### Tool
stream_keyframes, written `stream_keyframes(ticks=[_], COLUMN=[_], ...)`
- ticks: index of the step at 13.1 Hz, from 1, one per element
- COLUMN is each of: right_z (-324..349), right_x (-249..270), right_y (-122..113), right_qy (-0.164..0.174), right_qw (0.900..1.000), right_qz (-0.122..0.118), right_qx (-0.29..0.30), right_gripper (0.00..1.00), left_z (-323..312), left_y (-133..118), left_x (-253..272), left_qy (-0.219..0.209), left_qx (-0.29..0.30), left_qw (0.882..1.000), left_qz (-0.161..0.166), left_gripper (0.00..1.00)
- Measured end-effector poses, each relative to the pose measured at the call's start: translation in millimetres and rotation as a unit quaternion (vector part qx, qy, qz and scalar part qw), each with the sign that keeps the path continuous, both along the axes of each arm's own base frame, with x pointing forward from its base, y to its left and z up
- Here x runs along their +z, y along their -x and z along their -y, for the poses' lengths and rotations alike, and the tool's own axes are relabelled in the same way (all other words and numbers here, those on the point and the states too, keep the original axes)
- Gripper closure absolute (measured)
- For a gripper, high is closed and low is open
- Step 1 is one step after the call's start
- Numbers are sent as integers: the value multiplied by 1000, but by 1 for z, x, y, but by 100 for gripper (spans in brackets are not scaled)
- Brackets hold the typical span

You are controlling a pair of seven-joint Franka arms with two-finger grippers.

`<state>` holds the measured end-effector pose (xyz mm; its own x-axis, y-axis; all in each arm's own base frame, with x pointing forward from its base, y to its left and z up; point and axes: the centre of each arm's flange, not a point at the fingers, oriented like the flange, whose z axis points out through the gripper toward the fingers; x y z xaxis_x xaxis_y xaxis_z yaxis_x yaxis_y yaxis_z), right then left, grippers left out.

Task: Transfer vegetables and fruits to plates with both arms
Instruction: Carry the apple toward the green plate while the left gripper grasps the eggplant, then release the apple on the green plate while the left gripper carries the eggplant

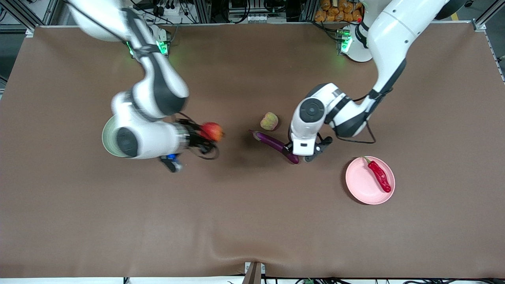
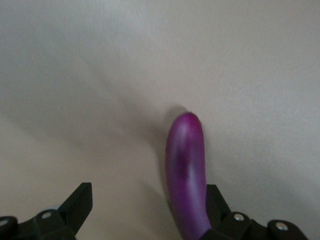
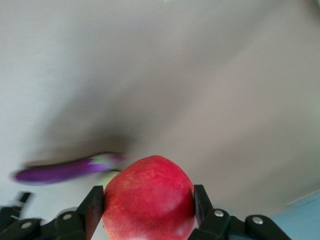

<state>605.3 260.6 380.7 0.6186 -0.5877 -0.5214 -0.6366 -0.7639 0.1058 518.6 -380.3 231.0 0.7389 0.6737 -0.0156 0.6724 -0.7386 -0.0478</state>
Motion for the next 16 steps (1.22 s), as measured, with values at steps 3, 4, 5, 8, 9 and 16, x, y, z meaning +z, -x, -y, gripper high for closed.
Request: stream_keyframes(ticks=[3, 4, 5, 8, 9, 16], right_z=[91, 108, 127, 212, 240, 347], right_x=[-19, -32, -43, -62, -68, -161], right_y=[4, 7, 10, 12, 14, 68], right_qy=[45, 46, 35, -13, -21, -76], right_qw=[992, 988, 984, 966, 961, 947], right_qz=[-45, -54, -62, -59, -50, 16], right_qx=[109, 137, 164, 250, 273, 312], right_gripper=[22, 22, 22, 22, 22, 22], left_z=[26, 33, 36, 43, 44, 46], left_y=[21, 27, 31, 42, 43, -9], left_x=[-32, -40, -46, -61, -63, -35], left_qy=[-11, -13, -15, -18, -18, 23], left_qx=[18, 20, 18, 11, 10, 58], left_qw=[1000, 999, 1000, 1000, 1000, 998], left_qz=[18, 21, 20, 8, 6, 29], left_gripper=[0, 0, 0, 0, 10, 59])
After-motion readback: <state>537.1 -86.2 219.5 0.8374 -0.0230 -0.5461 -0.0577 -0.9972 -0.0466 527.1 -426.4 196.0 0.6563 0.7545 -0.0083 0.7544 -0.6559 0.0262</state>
